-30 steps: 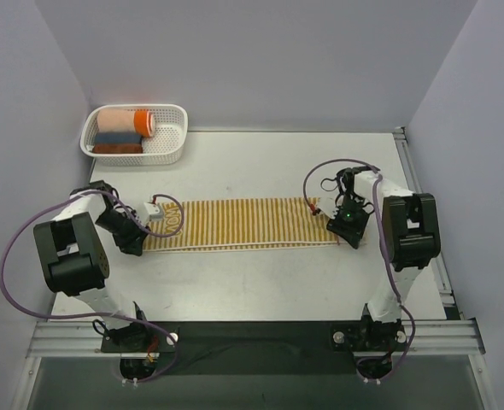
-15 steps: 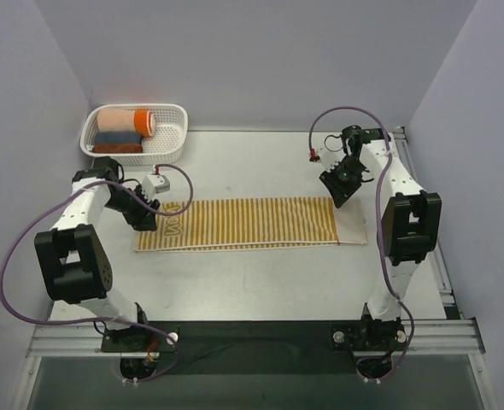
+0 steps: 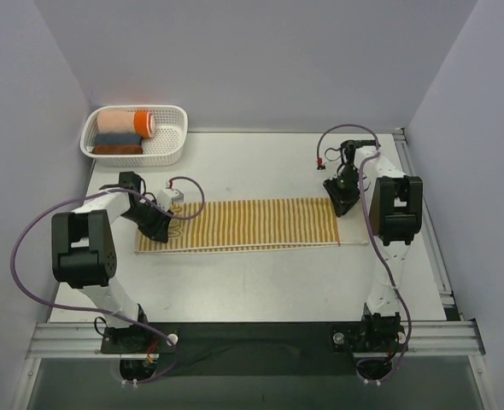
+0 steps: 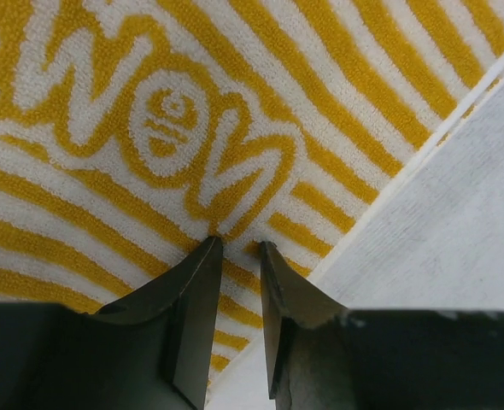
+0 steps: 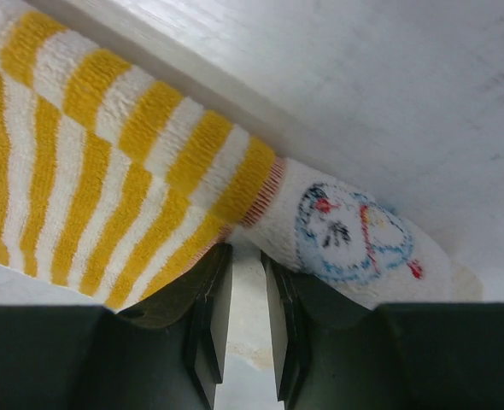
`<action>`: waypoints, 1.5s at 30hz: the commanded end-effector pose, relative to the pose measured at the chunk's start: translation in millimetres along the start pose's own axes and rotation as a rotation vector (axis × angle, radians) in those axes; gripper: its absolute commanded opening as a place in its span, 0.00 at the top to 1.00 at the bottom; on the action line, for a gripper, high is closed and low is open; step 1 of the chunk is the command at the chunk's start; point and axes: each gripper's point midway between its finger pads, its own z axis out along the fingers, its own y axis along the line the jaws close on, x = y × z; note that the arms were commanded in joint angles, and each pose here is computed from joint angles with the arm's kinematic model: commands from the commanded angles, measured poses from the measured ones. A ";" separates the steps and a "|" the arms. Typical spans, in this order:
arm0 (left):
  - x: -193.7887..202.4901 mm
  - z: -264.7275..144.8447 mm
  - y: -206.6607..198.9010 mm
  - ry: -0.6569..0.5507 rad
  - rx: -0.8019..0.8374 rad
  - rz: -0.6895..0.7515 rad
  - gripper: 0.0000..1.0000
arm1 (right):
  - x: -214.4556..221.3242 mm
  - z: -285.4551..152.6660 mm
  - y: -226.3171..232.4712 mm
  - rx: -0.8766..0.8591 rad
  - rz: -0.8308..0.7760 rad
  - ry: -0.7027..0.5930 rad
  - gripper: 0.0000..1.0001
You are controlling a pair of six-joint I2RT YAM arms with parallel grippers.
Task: Roll the towels
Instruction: Fold the towel
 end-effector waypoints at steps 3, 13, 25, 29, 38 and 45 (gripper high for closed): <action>5.7 -7.4 8.8 0.019 -0.056 0.110 0.62 | 7.5 -20.6 12.6 -0.041 0.000 -0.029 0.75; -107.7 -38.4 -93.7 -0.292 0.123 0.335 0.52 | 37.1 -61.8 119.9 -0.160 -0.386 -0.168 0.82; -107.9 -28.9 -115.4 -0.418 0.071 0.484 0.49 | 14.7 -10.4 168.9 0.000 -0.530 -0.123 0.70; -95.7 -28.3 -116.0 -0.409 0.041 0.526 0.48 | -3.4 -4.8 184.9 0.053 -0.583 -0.147 0.69; -85.7 -57.4 -104.8 -0.511 0.024 0.411 0.44 | -13.3 13.7 201.6 0.139 -0.689 -0.119 0.69; -86.5 -70.9 -94.4 -0.538 -0.007 0.356 0.43 | -17.5 21.4 204.5 0.141 -0.703 -0.102 0.71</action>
